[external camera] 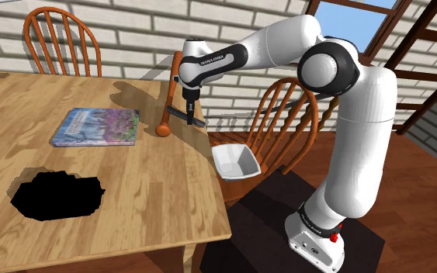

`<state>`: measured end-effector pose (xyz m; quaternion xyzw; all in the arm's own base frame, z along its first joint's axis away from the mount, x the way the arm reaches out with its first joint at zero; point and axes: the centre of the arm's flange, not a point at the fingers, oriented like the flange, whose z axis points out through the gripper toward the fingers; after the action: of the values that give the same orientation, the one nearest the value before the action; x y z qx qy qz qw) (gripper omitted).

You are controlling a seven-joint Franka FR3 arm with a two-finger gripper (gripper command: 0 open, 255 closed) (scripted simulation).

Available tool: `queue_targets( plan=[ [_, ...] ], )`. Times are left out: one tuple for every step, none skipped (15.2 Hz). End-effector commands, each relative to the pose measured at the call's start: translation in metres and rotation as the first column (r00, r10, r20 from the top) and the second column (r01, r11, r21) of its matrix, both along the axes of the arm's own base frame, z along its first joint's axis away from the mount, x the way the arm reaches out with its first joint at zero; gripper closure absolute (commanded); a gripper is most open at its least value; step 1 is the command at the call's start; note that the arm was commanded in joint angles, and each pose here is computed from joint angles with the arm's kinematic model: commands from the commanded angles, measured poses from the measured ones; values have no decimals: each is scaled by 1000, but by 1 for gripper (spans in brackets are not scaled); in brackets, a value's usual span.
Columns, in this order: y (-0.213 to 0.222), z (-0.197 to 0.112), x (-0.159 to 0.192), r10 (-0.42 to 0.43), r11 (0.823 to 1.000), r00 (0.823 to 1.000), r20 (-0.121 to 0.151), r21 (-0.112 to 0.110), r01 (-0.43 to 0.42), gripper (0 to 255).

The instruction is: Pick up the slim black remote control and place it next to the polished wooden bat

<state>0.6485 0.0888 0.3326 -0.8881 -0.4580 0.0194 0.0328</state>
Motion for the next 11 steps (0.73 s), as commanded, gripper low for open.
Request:
queue_targets(
  plan=[
    [0, -5, -1, 0, 1000, 1000, -7, -1, 0, 255],
    [0, -5, -1, 0, 1000, 1000, -7, -1, 0, 255],
    [0, -6, 0, 0, 1000, 1000, -7, -1, 0, 0],
    [0, -6, -1, 0, 1000, 1000, -7, -1, 0, 0],
    [0, -6, -1, 0, 1000, 1000, -7, -1, 0, 0],
    [0, -6, 0, 0, 1000, 1000, -7, -1, 0, 0],
    [0, -6, 0, 0, 1000, 1000, -7, -1, 0, 0],
    [0, -5, -1, 0, 1000, 1000, -7, -1, 0, 0],
    [-1, 8, 0, 0, 1000, 1000, -7, -1, 0, 0],
    [-1, 21, 1, 0, 1000, 1000, -7, -1, 0, 0],
    [-2, 35, 2, 0, 1000, 1000, -7, -1, 0, 0]
  ],
)
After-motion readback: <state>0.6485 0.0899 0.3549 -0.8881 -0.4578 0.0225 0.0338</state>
